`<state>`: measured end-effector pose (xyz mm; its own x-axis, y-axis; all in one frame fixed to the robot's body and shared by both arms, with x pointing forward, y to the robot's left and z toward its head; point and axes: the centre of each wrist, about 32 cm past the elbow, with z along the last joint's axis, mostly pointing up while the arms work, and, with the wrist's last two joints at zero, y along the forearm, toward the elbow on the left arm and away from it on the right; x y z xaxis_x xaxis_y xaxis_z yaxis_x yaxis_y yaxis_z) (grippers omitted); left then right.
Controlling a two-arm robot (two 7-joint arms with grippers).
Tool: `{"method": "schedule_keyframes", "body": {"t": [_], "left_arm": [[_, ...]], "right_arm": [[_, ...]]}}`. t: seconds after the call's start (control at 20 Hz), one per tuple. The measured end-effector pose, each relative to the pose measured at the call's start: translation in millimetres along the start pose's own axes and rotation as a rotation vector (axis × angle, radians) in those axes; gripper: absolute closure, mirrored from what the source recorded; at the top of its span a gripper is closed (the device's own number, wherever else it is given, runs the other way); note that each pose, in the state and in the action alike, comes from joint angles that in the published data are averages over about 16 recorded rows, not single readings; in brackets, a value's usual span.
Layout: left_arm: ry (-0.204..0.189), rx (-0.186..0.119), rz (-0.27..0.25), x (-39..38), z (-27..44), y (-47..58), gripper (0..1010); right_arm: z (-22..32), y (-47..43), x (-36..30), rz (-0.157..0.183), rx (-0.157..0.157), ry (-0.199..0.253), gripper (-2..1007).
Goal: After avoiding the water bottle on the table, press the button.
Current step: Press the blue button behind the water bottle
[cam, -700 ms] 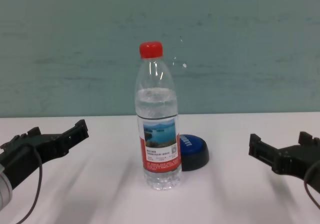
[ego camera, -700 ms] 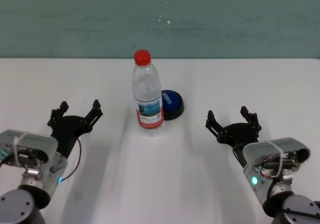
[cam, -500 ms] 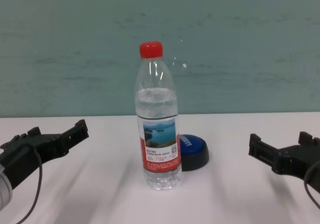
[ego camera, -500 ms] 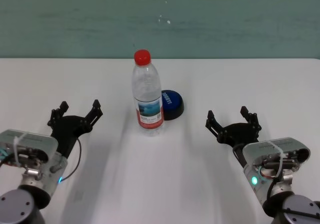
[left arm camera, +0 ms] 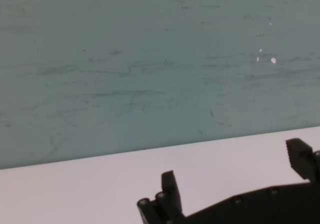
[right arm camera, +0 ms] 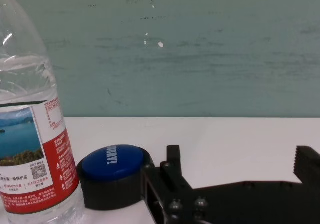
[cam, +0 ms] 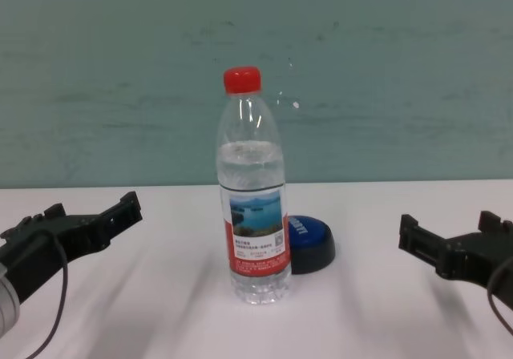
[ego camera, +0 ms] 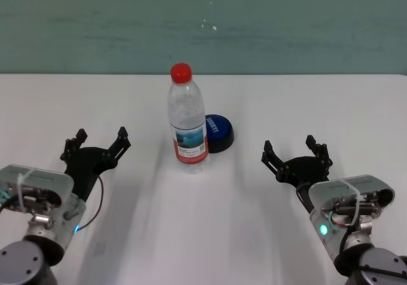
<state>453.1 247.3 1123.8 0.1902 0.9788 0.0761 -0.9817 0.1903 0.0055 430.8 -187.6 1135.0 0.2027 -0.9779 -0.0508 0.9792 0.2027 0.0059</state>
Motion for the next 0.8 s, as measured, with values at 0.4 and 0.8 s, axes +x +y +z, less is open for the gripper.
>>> {"method": "schedule_keyframes", "body": {"t": [0.4,0.8], "left_arm": [[-0.012,0.0,0.006,-0.7,2.0,6.2,10],[-0.07,-0.013,0.038,-6.4,13.4,43.1,10]], "right_arm": [[0.0,0.0,0.0,0.0,0.0,0.0,1],[0.0,0.0,-0.1,0.0,0.0,0.0,1]]}}
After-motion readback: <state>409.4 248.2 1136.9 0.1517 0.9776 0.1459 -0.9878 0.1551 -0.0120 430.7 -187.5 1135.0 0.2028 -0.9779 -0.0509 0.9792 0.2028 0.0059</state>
